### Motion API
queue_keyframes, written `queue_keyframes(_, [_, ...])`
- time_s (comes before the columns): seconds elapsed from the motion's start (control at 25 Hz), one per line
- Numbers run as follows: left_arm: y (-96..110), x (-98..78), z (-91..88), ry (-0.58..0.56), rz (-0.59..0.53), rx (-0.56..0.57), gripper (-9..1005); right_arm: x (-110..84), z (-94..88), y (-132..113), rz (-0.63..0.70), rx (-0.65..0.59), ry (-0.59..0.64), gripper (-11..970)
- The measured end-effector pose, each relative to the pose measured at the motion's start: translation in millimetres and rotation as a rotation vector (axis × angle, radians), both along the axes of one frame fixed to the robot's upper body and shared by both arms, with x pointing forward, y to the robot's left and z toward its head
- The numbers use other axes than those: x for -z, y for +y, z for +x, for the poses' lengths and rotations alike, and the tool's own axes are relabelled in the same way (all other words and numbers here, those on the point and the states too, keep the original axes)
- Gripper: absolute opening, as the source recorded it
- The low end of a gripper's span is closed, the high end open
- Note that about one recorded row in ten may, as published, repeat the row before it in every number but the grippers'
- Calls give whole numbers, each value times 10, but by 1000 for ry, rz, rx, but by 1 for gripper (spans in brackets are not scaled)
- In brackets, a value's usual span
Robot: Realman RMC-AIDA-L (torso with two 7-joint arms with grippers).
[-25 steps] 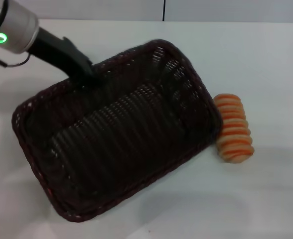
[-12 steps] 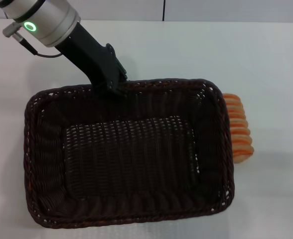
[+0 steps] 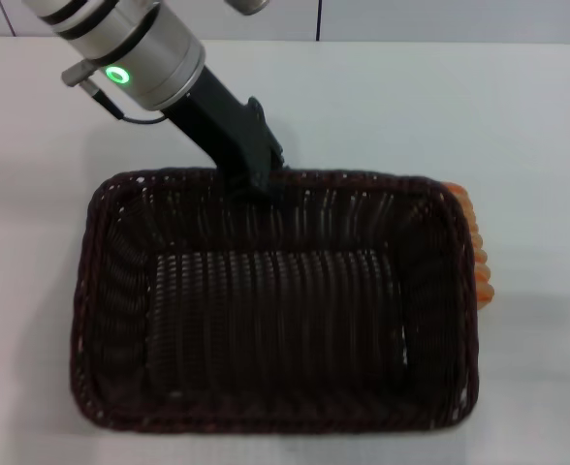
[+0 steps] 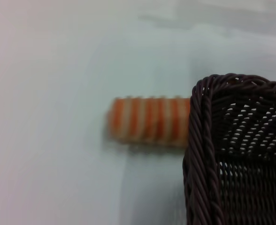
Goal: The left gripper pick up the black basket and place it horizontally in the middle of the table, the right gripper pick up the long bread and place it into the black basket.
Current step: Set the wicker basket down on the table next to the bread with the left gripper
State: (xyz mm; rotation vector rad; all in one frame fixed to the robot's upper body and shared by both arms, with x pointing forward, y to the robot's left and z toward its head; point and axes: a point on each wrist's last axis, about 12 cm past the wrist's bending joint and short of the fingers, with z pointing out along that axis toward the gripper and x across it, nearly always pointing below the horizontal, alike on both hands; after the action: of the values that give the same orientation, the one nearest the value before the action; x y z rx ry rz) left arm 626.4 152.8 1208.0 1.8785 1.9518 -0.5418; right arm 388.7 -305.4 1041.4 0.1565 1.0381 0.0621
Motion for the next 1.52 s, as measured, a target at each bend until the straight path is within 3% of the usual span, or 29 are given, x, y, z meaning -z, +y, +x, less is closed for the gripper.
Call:
queue_keyframes(0.16, [-87, 19, 71, -40, 53, -62, 198, 2, 0, -8, -5, 0, 2, 820])
queue_keyframes(0.44, [-200, 155, 70, -120, 137, -47, 197, 17, -13, -19, -8, 3, 14, 819])
queue_keyframes(0.68, [-220, 97, 62, -173, 123, -31, 362, 23, -20, -44, -20, 7, 21, 820])
queue_keyframes(0.96, [-268, 60, 61, -253, 146, -38, 576, -8, 95, -32, -23, -5, 6, 819])
queue_keyframes(1.28, [-350, 188, -23, -269, 225, -26, 784, -53, 271, 9, -29, -35, -10, 819])
queue_keyframes(1.48, [-380, 213, -56, -281, 235, -24, 788, -62, 295, 12, -31, -37, -14, 819])
queue_keyframes(1.52, [-356, 154, -110, -338, 202, -42, 788, -62, 294, 11, -31, -37, -14, 819])
